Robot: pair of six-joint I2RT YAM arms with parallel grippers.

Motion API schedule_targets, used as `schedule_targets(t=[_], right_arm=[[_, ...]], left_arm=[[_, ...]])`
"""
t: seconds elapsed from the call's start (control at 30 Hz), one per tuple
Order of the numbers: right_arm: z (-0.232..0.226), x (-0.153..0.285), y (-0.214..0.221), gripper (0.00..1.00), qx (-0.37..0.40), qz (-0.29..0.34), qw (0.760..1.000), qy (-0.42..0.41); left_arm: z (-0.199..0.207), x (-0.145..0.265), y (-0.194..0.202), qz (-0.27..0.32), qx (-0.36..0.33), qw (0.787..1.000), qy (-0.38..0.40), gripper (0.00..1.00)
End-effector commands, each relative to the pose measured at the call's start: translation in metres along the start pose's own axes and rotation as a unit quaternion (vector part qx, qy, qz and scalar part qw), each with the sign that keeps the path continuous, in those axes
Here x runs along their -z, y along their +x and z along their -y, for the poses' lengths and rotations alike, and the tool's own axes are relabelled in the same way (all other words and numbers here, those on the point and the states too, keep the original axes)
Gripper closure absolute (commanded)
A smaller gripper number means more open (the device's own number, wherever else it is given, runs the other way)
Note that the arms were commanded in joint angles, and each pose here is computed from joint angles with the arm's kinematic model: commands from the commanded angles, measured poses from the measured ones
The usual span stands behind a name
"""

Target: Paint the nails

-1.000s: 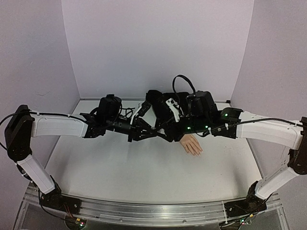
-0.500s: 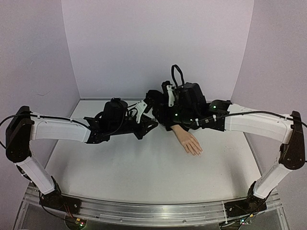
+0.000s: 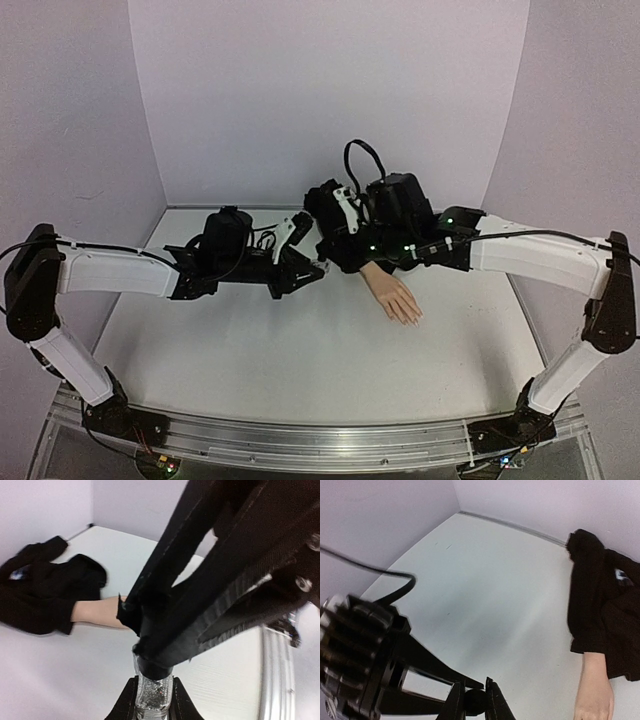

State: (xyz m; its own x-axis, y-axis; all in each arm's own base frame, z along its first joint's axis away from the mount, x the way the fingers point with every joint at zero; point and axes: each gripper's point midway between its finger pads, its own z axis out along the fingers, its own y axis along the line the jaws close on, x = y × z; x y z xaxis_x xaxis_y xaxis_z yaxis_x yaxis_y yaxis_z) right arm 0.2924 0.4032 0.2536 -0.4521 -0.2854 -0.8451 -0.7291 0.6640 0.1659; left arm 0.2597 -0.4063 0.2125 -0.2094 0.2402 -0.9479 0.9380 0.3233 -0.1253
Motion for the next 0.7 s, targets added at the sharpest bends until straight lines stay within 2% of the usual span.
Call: schedule_targets(t=[0.0,0.07,0.17,0.2,0.33,0.37,0.4,0.53,0.67], right_arm=[[-0.099,0.056,0.028,1.0,0.154,-0.008,0.942,-0.297],[-0.109,0.066,0.033,1.0,0.151,-0.018,0.93,-0.336],[-0.101,0.061,0.039,0.98,0.142,-0.028,0.939,-0.313],[-0.093,0.057,0.037,0.92,0.138,-0.025,0.948,-0.286],[-0.039,0.049,0.006,0.46,0.07,0.026,0.991,-0.11],[-0.026,0.05,-0.002,0.42,0.039,0.04,0.996,-0.073],[-0.013,0.053,-0.011,0.39,0.005,0.056,0.998,-0.036],[0.009,0.053,-0.026,0.39,-0.09,0.082,0.992,0.026],[0.024,0.046,-0.027,0.42,-0.134,0.087,0.985,0.069]], left_arm=[[0.114,0.067,-0.053,0.081,-0.055,0.929,0.357,1.0],[0.119,0.075,-0.054,0.064,-0.04,0.912,0.403,1.0],[0.11,0.07,-0.055,0.068,-0.042,0.925,0.371,1.0],[0.104,0.066,-0.056,0.071,-0.045,0.935,0.344,1.0],[0.052,0.042,-0.064,0.078,-0.05,0.983,0.159,1.0],[0.034,0.037,-0.066,0.079,-0.052,0.991,0.099,1.0],[0.021,0.035,-0.066,0.075,-0.054,0.994,0.056,1.0],[-0.018,0.027,-0.063,0.055,-0.06,0.994,-0.078,1.0],[-0.03,0.018,-0.058,0.036,-0.07,0.986,-0.147,1.0]])
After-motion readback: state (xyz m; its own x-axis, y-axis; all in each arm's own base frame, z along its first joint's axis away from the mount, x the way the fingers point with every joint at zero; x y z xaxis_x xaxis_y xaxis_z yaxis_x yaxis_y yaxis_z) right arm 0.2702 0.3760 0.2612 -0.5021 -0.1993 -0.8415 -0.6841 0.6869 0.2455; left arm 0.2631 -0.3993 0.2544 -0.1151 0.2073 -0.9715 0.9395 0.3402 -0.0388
